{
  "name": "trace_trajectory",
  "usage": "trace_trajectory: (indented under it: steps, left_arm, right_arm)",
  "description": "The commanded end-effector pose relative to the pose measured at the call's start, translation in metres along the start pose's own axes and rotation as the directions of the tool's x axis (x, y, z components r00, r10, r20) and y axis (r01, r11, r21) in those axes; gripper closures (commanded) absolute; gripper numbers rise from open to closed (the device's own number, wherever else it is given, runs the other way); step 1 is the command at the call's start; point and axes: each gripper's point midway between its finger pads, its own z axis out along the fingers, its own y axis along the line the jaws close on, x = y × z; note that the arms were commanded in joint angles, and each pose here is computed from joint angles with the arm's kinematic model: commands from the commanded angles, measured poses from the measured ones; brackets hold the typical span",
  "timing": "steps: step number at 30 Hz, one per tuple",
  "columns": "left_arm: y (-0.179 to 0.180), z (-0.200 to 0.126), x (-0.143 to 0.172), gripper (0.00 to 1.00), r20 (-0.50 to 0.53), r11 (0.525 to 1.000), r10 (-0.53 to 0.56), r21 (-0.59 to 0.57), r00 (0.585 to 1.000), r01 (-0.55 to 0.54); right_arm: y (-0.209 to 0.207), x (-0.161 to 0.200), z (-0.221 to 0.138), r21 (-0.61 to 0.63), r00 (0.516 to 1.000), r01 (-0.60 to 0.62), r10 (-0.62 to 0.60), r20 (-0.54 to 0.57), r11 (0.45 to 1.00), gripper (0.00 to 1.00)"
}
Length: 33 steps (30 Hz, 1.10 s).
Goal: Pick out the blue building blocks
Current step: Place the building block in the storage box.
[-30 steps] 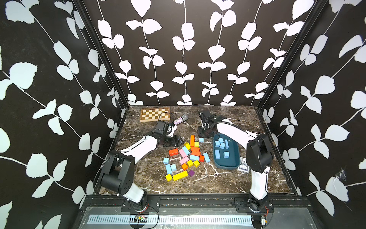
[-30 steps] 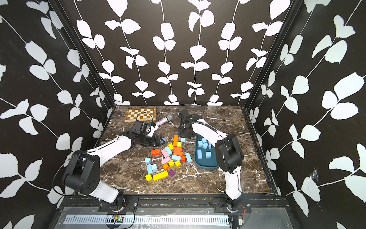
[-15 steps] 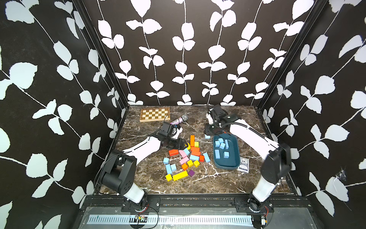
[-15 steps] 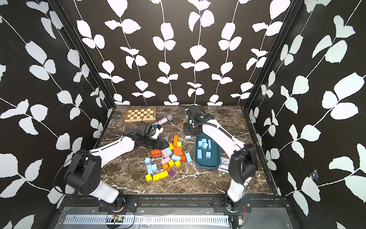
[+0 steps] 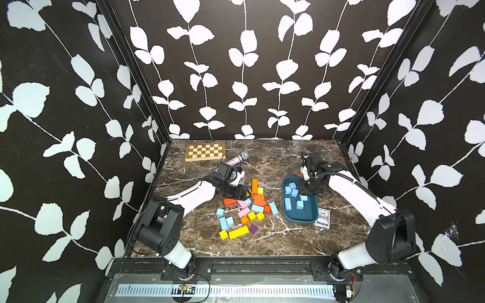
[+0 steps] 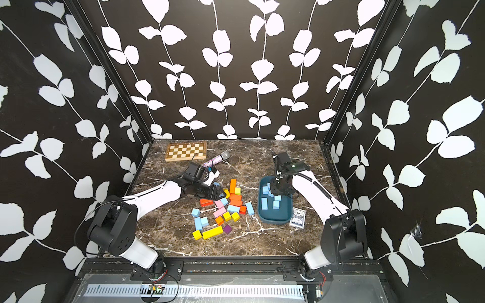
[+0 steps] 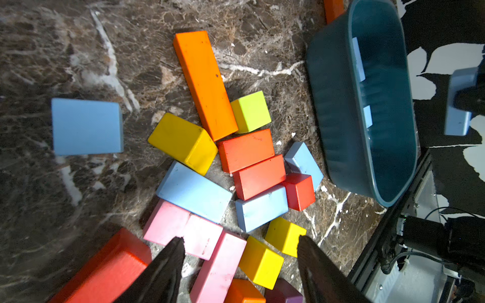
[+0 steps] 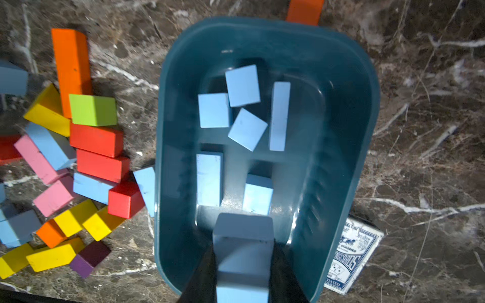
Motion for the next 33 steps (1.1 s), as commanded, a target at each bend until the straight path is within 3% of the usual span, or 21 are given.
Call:
trace_trajectory:
  steps: [1,33]
  left_arm:
    - [-0.010,-0.001,-0.005,0.30,0.002,0.999,0.033,0.019,0.999,-0.033]
    - [-0.011,0.003,-0.003,0.29,-0.013,0.999,0.042,0.017,0.999,-0.042]
  right_arm:
    - [-0.008,0.007,0.002,0.038,0.999,0.039,-0.038,-0.030,0.999,0.92]
    - [-0.014,0.019,0.033,0.061,0.988,0.046,-0.037,-0.149,0.997,0.89]
